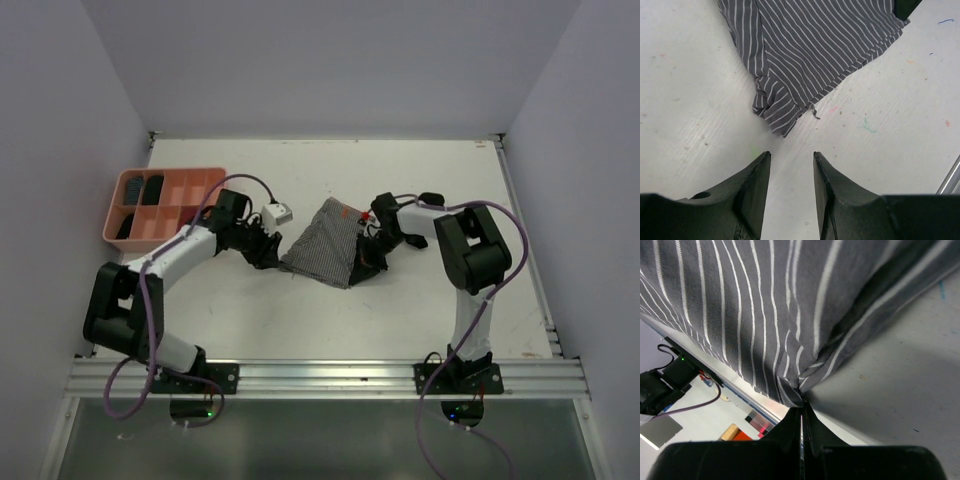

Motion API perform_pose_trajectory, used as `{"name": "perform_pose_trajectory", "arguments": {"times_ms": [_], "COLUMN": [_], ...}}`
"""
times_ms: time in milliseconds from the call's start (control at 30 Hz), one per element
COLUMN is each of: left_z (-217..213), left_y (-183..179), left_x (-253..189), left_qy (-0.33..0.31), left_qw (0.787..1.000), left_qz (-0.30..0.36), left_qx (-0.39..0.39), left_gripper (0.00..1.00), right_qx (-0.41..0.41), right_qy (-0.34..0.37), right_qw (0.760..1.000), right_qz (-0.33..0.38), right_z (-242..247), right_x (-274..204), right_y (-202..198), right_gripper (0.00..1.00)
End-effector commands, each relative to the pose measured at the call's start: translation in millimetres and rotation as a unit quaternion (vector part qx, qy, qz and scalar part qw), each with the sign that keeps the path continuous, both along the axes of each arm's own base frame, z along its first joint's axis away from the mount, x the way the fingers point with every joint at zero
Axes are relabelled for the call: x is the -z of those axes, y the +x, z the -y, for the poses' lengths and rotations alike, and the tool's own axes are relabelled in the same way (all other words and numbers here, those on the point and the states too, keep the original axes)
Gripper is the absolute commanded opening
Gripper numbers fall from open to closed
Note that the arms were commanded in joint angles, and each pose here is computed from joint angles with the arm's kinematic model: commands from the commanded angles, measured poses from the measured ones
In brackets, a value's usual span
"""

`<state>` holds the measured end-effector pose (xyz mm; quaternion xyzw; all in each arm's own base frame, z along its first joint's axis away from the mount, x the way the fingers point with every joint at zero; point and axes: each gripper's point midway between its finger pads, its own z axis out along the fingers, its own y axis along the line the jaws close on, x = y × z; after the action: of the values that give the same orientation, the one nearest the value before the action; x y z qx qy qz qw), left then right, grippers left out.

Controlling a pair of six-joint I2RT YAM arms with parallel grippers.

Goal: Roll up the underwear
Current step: Fold the underwear

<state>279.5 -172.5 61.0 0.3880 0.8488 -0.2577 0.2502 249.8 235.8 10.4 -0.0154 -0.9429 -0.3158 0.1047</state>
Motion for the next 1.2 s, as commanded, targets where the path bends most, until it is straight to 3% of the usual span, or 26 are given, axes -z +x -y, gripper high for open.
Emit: {"name": "perform_pose_trajectory", "arguments": {"times_ms": [0,100,200,400,433,567,667,767,967,1167], "left_z": [-11,8,39,74,77,79,70,61,46,26], "left_y": [6,7,8,26,26,32,34,30,34,41], "left_x": [-39,-72,-88,-62,-58,-20,14,34,53,67], "left_qy": [0.004,-0.065,-0.163,-0.235,-0.238,-0.215,-0.173,-0.137,-0.076,-0.006], "left_qw": [0.999,0.996,0.986,0.97,0.969,0.97,0.974,0.977,0.987,0.993], "left_qz": [0.049,0.062,0.019,-0.066,-0.073,-0.113,-0.138,-0.154,-0.138,-0.116], "left_qx": [0.004,0.021,0.026,0.002,0.001,-0.03,-0.053,-0.061,-0.044,-0.002], "left_gripper": [0.43,0.43,0.39,0.33,0.33,0.3,0.29,0.28,0.27,0.27], "right_qx": [-0.002,-0.002,-0.005,-0.037,-0.042,-0.1,-0.088,-0.07,-0.062,-0.046], "right_qy": [0.007,0.011,0.016,0.028,0.03,0.045,0.074,0.099,0.102,0.063], "right_qw": [1.0,1.0,1.0,0.998,0.997,0.987,0.963,0.951,0.963,0.977], "right_qz": [0.01,0.009,0.018,0.053,0.056,0.117,0.243,0.285,0.242,0.196], "right_z": [-6,-8,-9,-10,-10,-1,-1,-15,-32,-7], "right_x": [-2,-5,-11,-39,-44,-81,-116,-134,-75,-4], "right_y": [7,4,6,12,14,28,80,126,168,172], "right_gripper": [0.0,0.0,0.01,0.34,0.35,0.27,0.31,0.33,0.27,0.23]}}
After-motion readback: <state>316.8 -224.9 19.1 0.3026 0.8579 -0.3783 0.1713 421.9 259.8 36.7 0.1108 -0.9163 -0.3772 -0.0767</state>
